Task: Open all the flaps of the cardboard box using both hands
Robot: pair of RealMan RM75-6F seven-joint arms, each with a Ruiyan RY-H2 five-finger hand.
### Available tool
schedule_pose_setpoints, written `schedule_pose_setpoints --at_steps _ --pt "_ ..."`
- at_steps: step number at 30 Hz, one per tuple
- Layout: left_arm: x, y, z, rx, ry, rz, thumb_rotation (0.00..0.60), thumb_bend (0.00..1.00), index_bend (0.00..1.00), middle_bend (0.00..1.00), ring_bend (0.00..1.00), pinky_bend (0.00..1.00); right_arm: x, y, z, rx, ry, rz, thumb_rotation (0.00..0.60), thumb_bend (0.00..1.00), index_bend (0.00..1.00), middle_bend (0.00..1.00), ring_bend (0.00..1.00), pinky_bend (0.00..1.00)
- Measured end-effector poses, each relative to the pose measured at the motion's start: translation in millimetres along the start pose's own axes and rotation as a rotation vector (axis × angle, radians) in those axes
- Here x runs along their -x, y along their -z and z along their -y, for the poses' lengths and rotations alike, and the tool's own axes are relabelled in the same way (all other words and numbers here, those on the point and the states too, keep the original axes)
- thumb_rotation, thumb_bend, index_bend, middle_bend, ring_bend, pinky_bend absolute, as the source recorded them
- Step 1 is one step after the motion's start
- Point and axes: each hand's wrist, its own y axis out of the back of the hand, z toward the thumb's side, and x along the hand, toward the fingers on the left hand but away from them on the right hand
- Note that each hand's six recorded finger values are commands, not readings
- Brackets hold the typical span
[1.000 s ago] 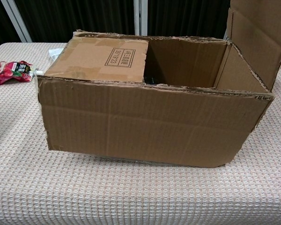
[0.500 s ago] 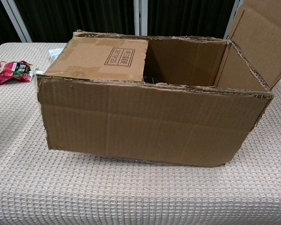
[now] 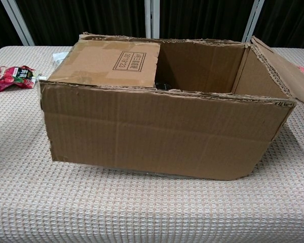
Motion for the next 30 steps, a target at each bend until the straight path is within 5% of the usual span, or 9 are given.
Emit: schedule_pose_setpoints --at_steps 4,7,11,18,25,30 --pt "-6 -5 -10 -0.008 -0.038 0.023 0.425 0.16 0.07 0.15 0.18 0.32 -7 6 -4 -0.029 0.043 0.030 0.600 1.00 0.00 0.05 0.00 0.00" --pt "-15 -17 -22 -0.022 -0.080 0.079 0.451 0.18 0.07 0.16 0.18 0.32 -12 10 -6 -0.071 0.071 0.069 0.600 1.00 0.00 0.00 0.00 0.00" --pt "-30 -51 -43 -0.064 -0.156 0.227 0.596 0.25 0.07 0.16 0.18 0.32 -15 11 -9 -0.056 0.099 0.103 0.600 1.00 0.00 0.00 0.00 0.00" --pt "-61 -148 -74 -0.172 -0.241 0.599 0.600 0.29 0.07 0.16 0.18 0.32 -25 8 -18 -0.055 0.125 0.146 0.600 1.00 0.00 0.00 0.00 0.00" --pt "-81 -252 -63 -0.385 -0.202 0.951 0.600 0.33 0.07 0.17 0.18 0.32 -37 12 -22 -0.063 0.137 0.193 0.600 1.00 0.00 0.00 0.00 0.00" --pt "-107 -295 -50 -0.530 -0.168 1.050 0.600 0.37 0.07 0.17 0.18 0.32 -42 18 -23 -0.055 0.148 0.207 0.600 1.00 0.00 0.00 0.00 0.00"
